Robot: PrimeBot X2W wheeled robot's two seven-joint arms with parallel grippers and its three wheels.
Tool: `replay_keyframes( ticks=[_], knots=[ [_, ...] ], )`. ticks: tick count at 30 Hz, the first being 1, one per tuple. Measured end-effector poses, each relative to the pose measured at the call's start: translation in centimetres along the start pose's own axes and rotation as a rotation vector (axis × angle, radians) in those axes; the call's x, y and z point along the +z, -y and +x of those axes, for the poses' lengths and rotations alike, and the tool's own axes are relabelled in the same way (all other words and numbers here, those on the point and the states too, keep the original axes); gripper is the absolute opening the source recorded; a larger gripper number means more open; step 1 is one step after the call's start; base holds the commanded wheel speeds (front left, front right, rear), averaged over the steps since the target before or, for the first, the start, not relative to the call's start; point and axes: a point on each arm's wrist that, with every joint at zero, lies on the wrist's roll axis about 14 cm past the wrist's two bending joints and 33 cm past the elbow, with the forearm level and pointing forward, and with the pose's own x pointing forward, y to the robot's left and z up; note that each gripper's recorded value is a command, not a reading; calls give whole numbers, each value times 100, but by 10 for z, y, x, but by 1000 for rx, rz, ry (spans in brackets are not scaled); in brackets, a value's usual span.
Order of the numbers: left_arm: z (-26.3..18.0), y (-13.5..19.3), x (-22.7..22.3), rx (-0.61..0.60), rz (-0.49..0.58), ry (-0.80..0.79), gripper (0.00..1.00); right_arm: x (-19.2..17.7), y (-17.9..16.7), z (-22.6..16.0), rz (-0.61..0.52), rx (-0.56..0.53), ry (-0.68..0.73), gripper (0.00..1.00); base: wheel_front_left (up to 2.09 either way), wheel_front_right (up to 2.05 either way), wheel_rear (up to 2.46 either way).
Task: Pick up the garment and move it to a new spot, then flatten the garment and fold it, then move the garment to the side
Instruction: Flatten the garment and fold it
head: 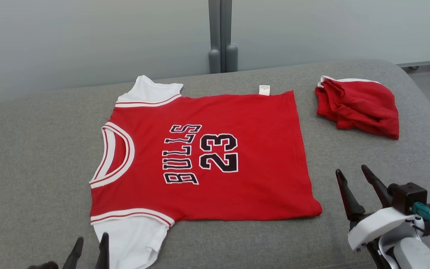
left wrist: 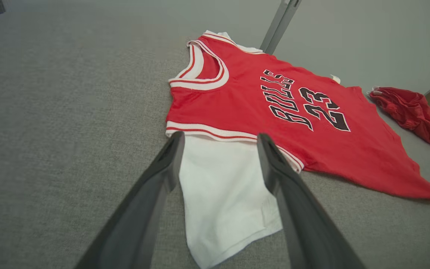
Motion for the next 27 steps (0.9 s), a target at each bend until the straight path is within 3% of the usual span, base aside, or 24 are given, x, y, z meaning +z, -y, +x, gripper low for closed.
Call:
replay_keyframes(
  ticks=[9,20,27],
  knots=[
    [30,53,62,-157,47,198,100,54,2,13,-16,-19,164,100,0,0,0],
    [34,56,72,-102,48,239,100,69,-5,11,34,-47,222,100,0,0,0],
    [27,43,62,-42,69,214,100,49,-9,4,50,-48,170,100,0,0,0]
  ],
)
